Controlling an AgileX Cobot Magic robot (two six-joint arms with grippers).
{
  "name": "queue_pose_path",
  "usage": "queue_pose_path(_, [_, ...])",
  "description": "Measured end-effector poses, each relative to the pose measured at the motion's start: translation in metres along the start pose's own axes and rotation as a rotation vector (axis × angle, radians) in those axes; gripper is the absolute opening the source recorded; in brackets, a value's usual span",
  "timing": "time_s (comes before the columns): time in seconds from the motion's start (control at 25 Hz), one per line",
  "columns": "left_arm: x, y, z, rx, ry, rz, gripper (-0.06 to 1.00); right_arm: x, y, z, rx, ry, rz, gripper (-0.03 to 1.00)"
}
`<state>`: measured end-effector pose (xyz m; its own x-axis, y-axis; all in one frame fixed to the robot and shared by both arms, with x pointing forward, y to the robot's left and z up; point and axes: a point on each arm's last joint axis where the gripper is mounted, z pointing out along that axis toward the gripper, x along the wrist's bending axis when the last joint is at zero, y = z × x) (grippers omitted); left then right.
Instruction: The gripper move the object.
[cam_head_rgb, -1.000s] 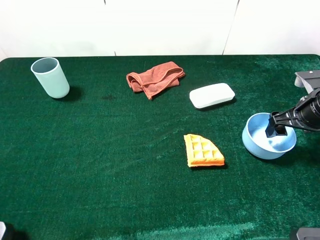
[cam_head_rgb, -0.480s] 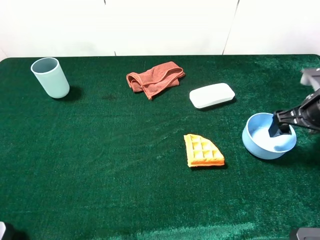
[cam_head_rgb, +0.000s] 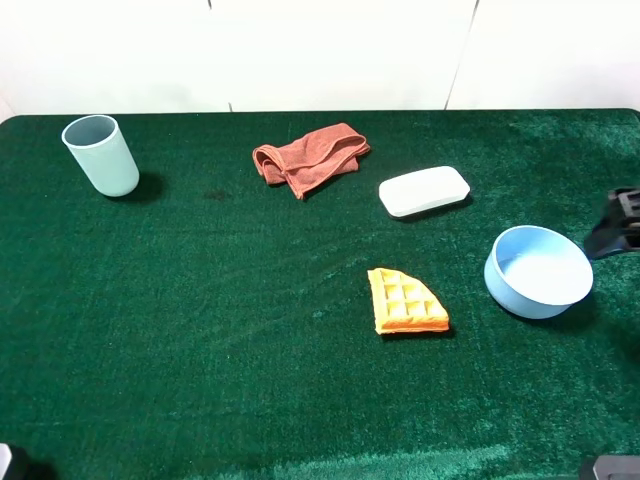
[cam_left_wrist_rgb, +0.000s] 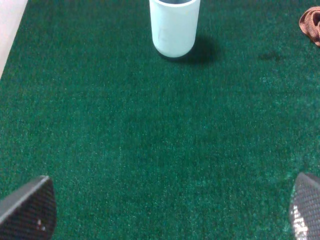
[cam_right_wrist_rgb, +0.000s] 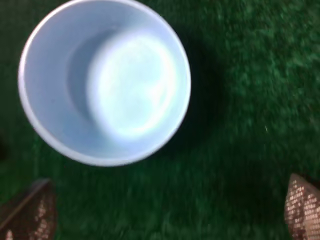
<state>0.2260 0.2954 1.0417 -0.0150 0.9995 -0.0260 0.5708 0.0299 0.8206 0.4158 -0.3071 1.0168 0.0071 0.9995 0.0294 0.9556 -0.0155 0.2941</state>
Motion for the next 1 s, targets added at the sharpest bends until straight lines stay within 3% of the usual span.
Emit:
queue_pose_path(0.16, [0.000, 0.000, 0.000, 0.000, 0.000, 0.000, 0.93, 0.003, -0.024, -0.035, -0.070, 0.001, 0.017, 0.69])
queue_pose_path(0.48, [0.000, 0.000, 0.000, 0.000, 0.000, 0.000, 0.93, 0.008, -0.081, -0.089, -0.311, -0.025, 0.001, 0.69])
queue_pose_path(0.64, [0.000, 0.000, 0.000, 0.000, 0.000, 0.000, 0.93, 0.006, -0.105, -0.101, -0.391, -0.068, -0.011, 0.69])
queue_pose_path(1.0, [0.000, 0.000, 0.000, 0.000, 0.000, 0.000, 0.93, 0.011, -0.132, -0.114, -0.572, -0.043, -0.014, 0.69])
